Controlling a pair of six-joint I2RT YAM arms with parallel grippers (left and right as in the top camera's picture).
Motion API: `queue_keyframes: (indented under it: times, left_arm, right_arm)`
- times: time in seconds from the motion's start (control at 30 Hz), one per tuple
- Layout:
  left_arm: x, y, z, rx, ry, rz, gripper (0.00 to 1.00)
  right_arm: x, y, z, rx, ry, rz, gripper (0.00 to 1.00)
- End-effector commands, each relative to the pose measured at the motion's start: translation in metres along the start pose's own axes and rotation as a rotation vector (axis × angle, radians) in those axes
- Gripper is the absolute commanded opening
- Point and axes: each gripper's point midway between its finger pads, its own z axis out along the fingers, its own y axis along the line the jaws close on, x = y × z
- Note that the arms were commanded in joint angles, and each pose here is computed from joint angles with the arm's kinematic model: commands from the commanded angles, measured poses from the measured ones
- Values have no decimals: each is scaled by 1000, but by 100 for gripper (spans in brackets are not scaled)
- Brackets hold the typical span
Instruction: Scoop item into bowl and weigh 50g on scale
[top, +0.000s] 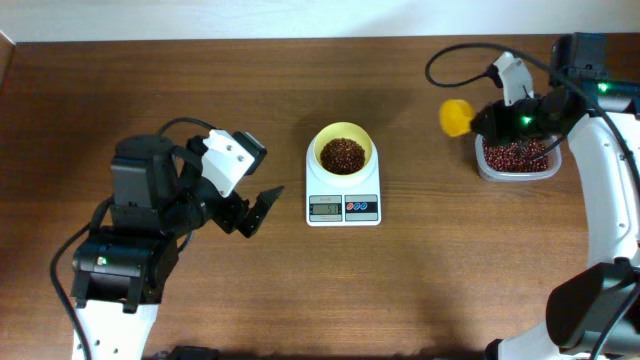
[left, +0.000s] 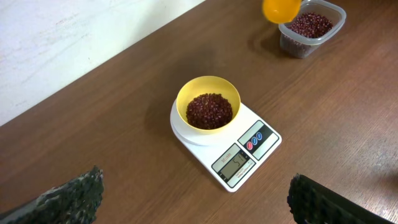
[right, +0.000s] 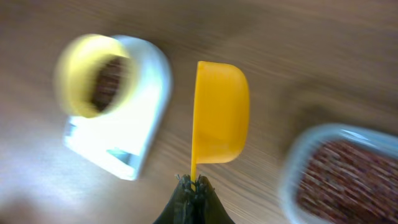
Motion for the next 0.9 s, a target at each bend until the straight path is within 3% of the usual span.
queue_keyframes:
  times: [0.0, 0.17, 0.33, 0.57, 0.87]
  left_arm:
    - [-7, 3, -4, -14, -15, -4, 99]
    - [-7, 3, -4, -14, -15, -4, 99]
    - [-7, 3, -4, -14, -15, -4, 99]
    - [-7, 3, -4, -14, -15, -4, 99]
    - [-7, 3, -4, -14, -15, -4, 99]
  right_arm:
    - [-28, 67, -19, -294, -147, -122, 4]
    - [-32, 118, 10, -322, -140, -465, 4]
    - [-32, 126, 73, -178, -31, -603, 4]
    - [-13, 122, 132, -91, 109, -659, 4]
    - [-12, 116, 144, 40, 151, -716, 4]
